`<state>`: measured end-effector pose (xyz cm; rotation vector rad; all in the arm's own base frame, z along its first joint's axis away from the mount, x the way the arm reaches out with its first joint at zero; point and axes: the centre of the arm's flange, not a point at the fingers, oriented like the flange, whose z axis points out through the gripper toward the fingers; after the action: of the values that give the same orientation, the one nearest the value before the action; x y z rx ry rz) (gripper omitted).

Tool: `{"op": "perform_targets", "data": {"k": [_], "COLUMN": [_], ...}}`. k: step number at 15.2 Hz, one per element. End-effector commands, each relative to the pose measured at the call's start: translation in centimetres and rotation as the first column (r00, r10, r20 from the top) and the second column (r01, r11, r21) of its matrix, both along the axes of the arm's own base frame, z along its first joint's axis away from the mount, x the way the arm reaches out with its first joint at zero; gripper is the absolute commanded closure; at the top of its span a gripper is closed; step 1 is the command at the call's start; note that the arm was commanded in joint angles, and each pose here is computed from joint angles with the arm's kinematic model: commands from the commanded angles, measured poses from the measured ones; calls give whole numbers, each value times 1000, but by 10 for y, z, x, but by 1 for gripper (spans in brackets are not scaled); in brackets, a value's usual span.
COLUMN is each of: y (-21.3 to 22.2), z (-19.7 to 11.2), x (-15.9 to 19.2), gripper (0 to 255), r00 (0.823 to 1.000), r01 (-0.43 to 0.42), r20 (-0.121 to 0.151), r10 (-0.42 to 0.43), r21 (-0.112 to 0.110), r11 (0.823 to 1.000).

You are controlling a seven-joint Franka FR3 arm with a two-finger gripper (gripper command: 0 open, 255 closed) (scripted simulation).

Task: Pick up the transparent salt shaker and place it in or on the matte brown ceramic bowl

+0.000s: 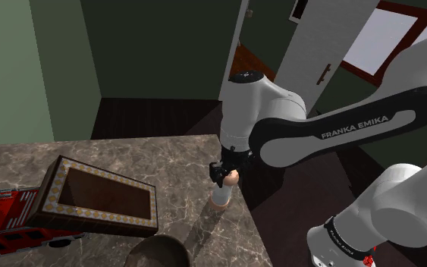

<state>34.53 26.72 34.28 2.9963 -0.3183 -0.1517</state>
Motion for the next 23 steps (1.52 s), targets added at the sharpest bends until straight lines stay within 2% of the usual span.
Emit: {"op": "perform_targets", "data": {"k": [1, 23], "y": [0, 0], "z": [5, 121], "x": [0, 0], "gripper": [255, 255], "r00": [1000, 1000], "r01": [0, 0], "r20": [-1, -1], "r10": [0, 0], "r21": [0, 0], "r11": [1000, 1000]}}
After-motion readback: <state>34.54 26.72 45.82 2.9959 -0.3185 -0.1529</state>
